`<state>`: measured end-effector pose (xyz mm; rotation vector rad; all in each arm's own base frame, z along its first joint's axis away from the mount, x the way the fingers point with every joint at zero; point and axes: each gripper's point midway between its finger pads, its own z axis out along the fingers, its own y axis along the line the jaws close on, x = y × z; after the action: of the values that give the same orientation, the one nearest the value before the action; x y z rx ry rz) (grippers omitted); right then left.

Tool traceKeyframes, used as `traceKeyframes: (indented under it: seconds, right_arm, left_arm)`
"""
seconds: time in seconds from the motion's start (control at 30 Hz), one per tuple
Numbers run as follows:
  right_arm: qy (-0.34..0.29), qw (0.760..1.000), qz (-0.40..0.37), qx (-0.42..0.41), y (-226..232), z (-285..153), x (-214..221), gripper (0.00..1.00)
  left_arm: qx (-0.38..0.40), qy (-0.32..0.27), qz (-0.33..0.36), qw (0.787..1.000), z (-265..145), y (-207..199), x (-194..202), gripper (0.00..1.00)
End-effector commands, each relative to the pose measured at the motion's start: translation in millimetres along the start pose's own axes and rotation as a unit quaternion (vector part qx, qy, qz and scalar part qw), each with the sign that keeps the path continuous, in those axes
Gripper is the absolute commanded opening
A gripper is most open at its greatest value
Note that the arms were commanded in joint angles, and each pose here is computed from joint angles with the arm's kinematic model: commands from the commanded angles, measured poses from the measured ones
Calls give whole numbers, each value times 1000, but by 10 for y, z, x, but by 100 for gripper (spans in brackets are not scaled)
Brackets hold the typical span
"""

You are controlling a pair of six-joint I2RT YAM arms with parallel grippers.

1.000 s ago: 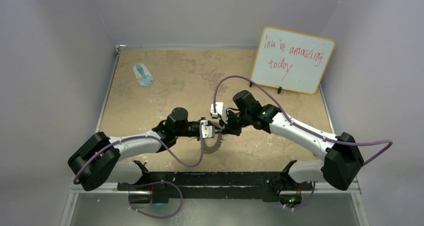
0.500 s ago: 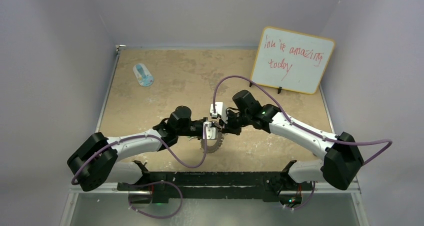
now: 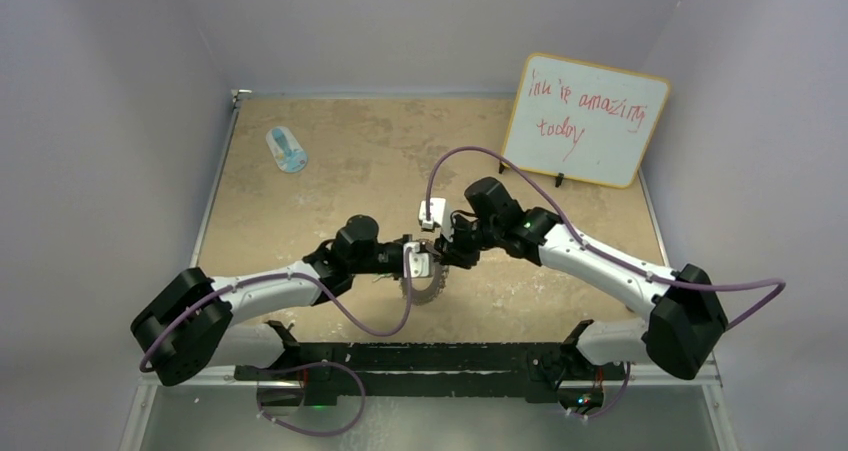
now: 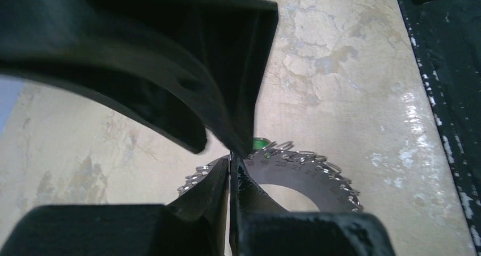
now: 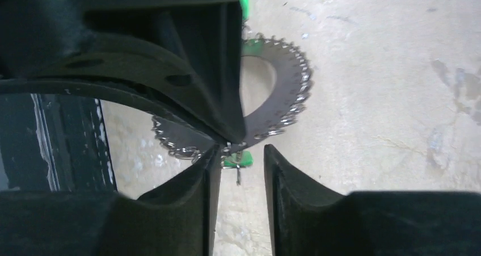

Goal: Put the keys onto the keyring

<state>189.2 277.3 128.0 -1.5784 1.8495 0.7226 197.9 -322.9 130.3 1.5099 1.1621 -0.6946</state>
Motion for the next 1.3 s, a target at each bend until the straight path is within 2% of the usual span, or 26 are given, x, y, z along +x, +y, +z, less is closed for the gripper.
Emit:
traceKeyframes:
  seconds: [0.0, 0.07, 0.1, 0.17, 0.27, 0.43, 0.57, 0.77, 1.0, 1.27]
  right_arm:
    - [-95, 993, -9, 72, -189, -184, -456, 49]
    - [-135, 986, -11, 94, -214, -271, -539, 66]
    - [-154, 983, -14, 100, -206, -315, -568, 70]
    - [-200, 974, -23, 108, -175, -399, -647, 75]
    - [-239, 967, -32, 85, -64, -447, -667, 75]
    - [-248, 968, -43, 17, 140, -352, -613, 62]
    - [-261, 963, -55, -29, 276, -306, -630, 53]
    - [-269, 960, -61, -56, 301, -225, -669, 39]
    - [-278, 956, -67, -62, 249, -134, -718, 34]
    - [-275, 956, -67, -69, 224, -59, -710, 1]
  left_arm:
    - [-43, -47, -31, 997, -102, 12, -152, 0]
    - [-67, -73, -46, 994, -166, 26, -216, 0]
    - [-79, -83, -54, 992, -199, 32, -238, 0]
    - [-100, -107, -67, 987, -272, 44, -292, 0]
    - [-125, -144, -74, 979, -394, 44, -395, 0]
    - [-155, -200, -74, 965, -603, 36, -571, 0]
    - [-167, -222, -68, 958, -691, 56, -670, 0]
    - [-169, -224, -67, 958, -705, 55, -677, 0]
    - [-160, -212, -71, 962, -659, 20, -605, 0]
    - [-160, -210, -68, 962, -667, 14, -601, 0]
